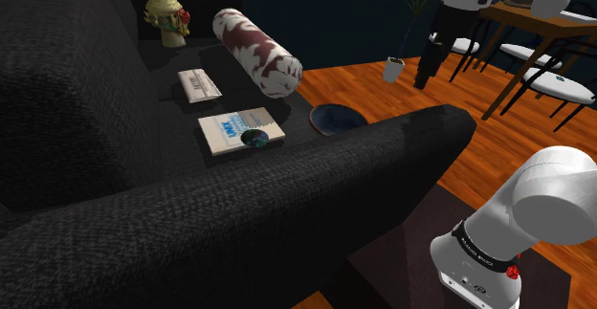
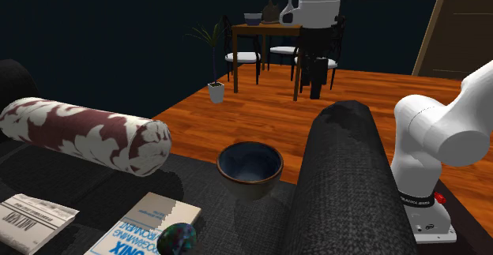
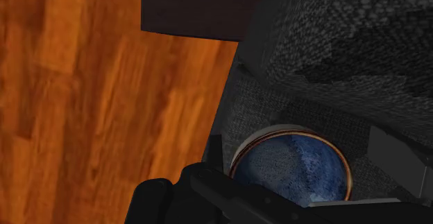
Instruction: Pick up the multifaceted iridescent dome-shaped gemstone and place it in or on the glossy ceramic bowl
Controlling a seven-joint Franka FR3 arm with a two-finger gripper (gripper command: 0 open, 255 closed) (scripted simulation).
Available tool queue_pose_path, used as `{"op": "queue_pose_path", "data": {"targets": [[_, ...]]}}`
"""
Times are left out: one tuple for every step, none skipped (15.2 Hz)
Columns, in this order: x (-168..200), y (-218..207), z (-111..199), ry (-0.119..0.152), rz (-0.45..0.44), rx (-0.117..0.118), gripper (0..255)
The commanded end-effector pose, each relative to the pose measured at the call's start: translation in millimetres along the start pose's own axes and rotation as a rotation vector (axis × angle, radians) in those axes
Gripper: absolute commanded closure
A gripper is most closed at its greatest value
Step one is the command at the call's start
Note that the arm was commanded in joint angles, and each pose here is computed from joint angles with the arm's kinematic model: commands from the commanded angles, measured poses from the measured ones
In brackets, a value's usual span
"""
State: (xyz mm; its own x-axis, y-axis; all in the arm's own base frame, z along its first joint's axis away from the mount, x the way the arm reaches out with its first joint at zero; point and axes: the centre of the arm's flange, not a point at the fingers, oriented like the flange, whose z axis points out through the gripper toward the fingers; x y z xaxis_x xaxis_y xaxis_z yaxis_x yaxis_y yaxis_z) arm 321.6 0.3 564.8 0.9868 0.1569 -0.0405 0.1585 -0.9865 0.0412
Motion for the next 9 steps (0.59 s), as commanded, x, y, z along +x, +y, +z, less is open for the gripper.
{"op": "queue_pose_path", "data": {"targets": [[0, 0, 0, 0.0, 0.0, 0.0, 0], [8, -8, 6, 0.002, 0.002, -0.001, 0], [16, -16, 12, 0.004, 0.005, -0.001, 0], [24, -24, 18, 0.007, 0.007, -0.002, 0], [32, -33, 25, 0.009, 0.01, -0.002, 0], [41, -41, 31, 0.011, 0.012, -0.003, 0], [49, -49, 37, 0.013, 0.015, -0.003, 0], [57, -57, 43, 0.016, 0.017, -0.004, 0], [65, -65, 49, 0.018, 0.019, -0.004, 0]]}}
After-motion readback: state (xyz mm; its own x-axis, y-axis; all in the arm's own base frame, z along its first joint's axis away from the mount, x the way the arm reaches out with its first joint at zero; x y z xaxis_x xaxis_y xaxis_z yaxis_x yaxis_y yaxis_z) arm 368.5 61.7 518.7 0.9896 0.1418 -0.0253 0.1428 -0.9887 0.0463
